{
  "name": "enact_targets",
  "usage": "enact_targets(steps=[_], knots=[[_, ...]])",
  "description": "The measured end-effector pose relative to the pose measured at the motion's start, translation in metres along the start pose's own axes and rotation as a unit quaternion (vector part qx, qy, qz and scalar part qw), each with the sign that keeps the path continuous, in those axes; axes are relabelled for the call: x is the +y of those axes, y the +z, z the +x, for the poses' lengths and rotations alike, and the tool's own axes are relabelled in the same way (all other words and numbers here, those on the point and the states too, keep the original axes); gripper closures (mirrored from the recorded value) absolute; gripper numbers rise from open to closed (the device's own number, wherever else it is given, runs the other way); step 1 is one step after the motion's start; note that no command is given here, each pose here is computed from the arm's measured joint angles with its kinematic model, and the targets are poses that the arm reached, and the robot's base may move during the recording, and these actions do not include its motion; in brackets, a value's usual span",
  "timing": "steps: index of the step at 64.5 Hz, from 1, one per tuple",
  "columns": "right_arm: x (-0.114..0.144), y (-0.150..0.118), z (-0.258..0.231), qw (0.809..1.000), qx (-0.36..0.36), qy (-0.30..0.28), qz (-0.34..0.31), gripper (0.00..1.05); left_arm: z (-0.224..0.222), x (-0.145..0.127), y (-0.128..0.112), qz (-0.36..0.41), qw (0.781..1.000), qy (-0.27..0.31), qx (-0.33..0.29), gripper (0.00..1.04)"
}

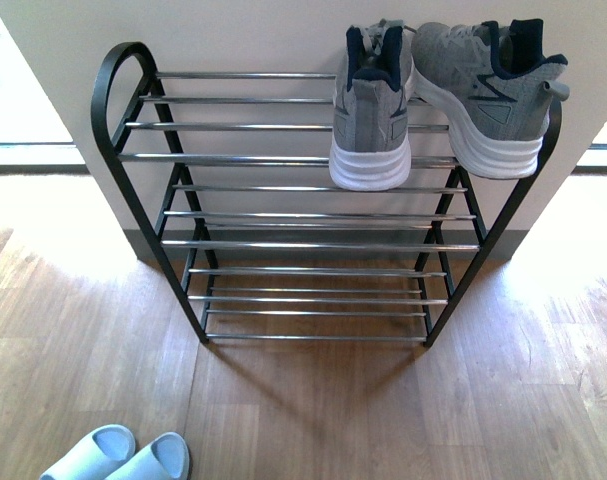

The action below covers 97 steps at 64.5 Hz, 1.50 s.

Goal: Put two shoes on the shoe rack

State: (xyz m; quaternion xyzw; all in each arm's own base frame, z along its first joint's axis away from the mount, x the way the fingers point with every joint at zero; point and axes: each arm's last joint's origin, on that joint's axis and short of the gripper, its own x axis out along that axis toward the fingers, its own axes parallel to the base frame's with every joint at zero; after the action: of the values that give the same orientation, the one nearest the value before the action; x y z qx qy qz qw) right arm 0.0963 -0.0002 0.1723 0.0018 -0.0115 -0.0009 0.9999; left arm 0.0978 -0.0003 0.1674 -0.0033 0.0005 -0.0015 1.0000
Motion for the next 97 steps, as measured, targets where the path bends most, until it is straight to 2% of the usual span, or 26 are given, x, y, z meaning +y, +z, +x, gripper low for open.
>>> enact_targets(steps=[97], knots=[[0.0001,-0.0005,0.0000,1.000,0.001,0.001,0.000,0.09,0.0000,0.0001,0.0000,0.000,1.000,0.001,0.000,0.09]])
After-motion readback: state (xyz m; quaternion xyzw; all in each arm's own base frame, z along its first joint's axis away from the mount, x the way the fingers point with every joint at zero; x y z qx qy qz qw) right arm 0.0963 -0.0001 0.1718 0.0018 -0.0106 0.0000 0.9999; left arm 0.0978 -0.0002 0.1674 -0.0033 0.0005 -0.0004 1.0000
